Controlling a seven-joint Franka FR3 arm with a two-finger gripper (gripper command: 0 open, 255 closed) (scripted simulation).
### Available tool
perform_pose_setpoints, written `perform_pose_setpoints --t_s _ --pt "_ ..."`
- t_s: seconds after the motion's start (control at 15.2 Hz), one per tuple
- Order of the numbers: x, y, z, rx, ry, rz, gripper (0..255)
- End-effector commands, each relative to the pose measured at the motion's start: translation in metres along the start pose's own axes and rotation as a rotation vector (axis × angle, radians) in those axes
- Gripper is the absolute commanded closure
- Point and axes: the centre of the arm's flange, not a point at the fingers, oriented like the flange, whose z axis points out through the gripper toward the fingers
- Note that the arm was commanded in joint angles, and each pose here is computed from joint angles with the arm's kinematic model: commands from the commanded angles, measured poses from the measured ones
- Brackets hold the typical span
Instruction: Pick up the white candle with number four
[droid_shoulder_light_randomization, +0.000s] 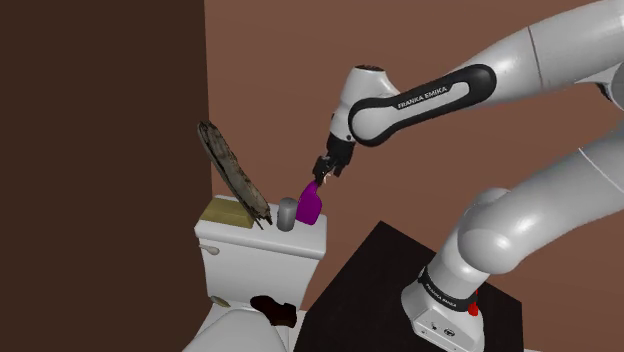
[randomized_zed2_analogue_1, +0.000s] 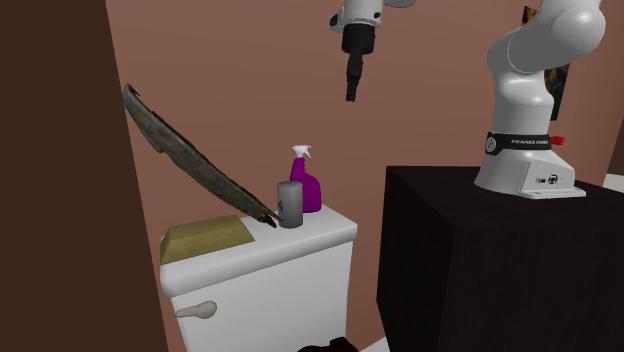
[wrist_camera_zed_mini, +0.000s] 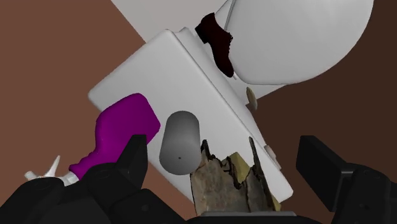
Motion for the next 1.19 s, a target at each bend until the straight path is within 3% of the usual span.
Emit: perform_pose_setpoints --t_s 0.0,1.12 --pt "0.011 0.000 0.024 0.002 0.015 0.033 0" --pt "0.093 0.025 0.226 0.013 0.108 0.306 0"
